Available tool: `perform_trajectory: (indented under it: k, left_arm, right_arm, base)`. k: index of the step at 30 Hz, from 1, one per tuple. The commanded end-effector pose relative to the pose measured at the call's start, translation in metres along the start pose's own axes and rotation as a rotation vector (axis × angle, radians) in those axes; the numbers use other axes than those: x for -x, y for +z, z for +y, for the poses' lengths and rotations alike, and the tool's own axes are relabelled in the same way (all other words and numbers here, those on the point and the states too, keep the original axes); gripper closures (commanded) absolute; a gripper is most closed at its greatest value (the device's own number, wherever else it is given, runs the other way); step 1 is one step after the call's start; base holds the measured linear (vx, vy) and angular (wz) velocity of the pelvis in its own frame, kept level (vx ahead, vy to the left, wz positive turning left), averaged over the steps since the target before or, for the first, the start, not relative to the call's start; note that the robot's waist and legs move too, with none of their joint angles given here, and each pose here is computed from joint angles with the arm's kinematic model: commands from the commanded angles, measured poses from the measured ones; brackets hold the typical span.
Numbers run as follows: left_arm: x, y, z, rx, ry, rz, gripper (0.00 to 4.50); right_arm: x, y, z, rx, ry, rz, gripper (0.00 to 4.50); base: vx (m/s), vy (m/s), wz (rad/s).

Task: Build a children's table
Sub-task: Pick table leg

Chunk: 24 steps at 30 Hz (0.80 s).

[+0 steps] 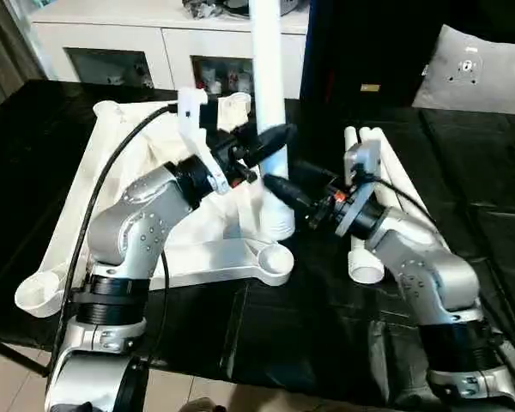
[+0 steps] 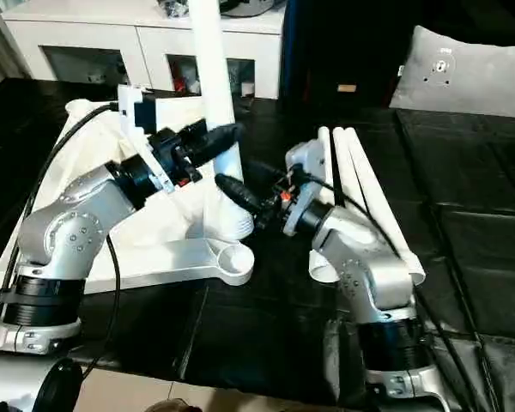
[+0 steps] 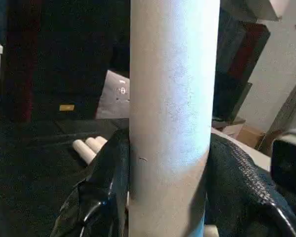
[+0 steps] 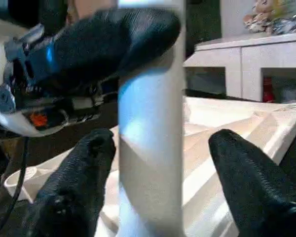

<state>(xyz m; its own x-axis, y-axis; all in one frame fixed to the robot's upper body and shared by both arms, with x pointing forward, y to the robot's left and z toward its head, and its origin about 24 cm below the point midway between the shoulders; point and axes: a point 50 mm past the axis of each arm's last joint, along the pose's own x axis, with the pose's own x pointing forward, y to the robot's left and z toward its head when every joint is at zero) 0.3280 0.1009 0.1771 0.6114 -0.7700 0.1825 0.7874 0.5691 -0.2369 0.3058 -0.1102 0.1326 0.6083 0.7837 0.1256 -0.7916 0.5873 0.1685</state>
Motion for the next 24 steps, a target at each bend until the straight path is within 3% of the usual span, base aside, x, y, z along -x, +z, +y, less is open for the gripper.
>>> perform_trajectory:
  k: [1, 3, 4, 10, 17, 24]
  left_arm:
    - [-0.002, 0.008, -0.002, -0.066, -0.013, 0.018, 2.54]
    - [-0.004, 0.010, -0.005, -0.147, -0.049, 0.048, 2.54]
    - [-0.005, 0.010, -0.006, -0.166, -0.060, 0.053, 2.54]
    - [-0.010, 0.012, -0.016, -0.218, -0.122, 0.082, 2.54]
    - [-0.012, 0.013, -0.023, -0.253, -0.167, 0.094, 2.54]
    - [-0.012, 0.014, -0.027, -0.258, -0.188, 0.094, 2.54]
  right_arm:
    - [0.001, 0.011, 0.000, 0.038, -0.005, 0.015, 0.93]
    - [0.006, 0.007, 0.002, 0.062, 0.053, 0.163, 0.69]
    - [0.008, 0.006, 0.003, 0.067, 0.071, 0.196, 0.62]
    - [0.005, 0.001, 0.006, 0.060, 0.097, 0.288, 0.62]
    - [0.000, -0.002, 0.006, 0.037, 0.083, 0.325, 0.62]
    - [-0.003, -0.003, 0.006, 0.004, 0.080, 0.316, 1.23]
  base:
    - [0.000, 0.000, 0.00]
    - [0.000, 0.000, 0.00]
    - [0.000, 0.000, 0.00]
    - [0.000, 0.000, 0.00]
    - [0.000, 0.000, 0.00]
    - [0.000, 0.000, 0.00]
